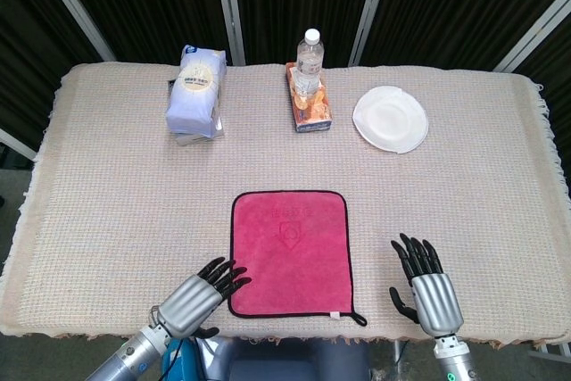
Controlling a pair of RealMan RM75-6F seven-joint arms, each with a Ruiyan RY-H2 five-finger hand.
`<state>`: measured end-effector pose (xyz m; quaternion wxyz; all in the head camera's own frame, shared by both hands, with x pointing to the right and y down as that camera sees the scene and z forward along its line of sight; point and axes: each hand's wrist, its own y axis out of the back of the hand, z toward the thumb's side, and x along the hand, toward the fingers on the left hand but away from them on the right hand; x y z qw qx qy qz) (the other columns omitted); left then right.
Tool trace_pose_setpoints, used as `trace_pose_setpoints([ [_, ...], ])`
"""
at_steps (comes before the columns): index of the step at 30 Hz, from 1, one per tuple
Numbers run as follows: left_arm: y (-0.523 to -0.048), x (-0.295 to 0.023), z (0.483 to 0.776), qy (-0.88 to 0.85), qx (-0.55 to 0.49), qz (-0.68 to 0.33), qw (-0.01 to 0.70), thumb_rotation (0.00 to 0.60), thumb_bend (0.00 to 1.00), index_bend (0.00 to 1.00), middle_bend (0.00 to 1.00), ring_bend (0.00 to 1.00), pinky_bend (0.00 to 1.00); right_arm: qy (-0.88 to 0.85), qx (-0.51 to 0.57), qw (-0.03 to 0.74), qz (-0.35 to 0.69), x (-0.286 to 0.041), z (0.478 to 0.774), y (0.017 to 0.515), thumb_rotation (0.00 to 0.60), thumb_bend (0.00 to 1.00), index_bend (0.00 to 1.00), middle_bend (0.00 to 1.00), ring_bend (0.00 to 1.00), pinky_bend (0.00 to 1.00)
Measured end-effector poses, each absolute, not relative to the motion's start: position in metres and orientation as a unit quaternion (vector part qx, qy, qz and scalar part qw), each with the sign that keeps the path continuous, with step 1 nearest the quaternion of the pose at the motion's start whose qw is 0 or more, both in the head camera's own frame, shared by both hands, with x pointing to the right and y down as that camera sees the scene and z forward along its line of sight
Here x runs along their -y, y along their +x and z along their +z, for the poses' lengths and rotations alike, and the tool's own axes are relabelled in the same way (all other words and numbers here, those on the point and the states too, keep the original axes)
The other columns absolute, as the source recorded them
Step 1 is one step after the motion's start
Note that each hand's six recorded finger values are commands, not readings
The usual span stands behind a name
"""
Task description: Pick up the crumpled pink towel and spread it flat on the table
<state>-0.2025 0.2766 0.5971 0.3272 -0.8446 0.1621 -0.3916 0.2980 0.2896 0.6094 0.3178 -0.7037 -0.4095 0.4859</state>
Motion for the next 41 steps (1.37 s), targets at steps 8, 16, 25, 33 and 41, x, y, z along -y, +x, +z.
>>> trace_pose_setpoints([
  [8, -0.239, -0.239, 0.589, -0.805, -0.281, -0.399, 0.339, 0.600, 0.12, 0.08, 0.03, 0.00, 0.02, -0.681, 0.376, 0.376, 0.504, -0.276, 0.608, 0.319, 0.600, 0.35, 0.00, 0.00, 0.00, 0.00],
  [16, -0.315, -0.223, 0.595, -0.713, -0.349, -0.467, 0.389, 0.600, 0.07, 0.04, 0.00, 0.00, 0.00, -0.643, 0.317, 0.418, 0.558, -0.261, 0.609, 0.354, 0.600, 0.28, 0.00, 0.00, 0.00, 0.00],
  [25, -0.382, -0.224, 0.589, -0.649, -0.382, -0.529, 0.391, 0.600, 0.07, 0.02, 0.00, 0.00, 0.00, -0.634, 0.321, 0.409, 0.572, -0.253, 0.604, 0.373, 0.600, 0.27, 0.00, 0.00, 0.00, 0.00],
  [33, -0.421, -0.227, 0.572, -0.622, -0.423, -0.543, 0.373, 0.600, 0.07, 0.02, 0.00, 0.00, 0.00, -0.622, 0.391, 0.403, 0.545, -0.250, 0.580, 0.377, 0.600, 0.27, 0.00, 0.00, 0.00, 0.00],
  [41, -0.447, -0.230, 0.565, -0.609, -0.426, -0.555, 0.374, 0.600, 0.07, 0.02, 0.00, 0.00, 0.00, -0.624, 0.401, 0.405, 0.535, -0.253, 0.564, 0.379, 0.600, 0.27, 0.00, 0.00, 0.00, 0.00],
])
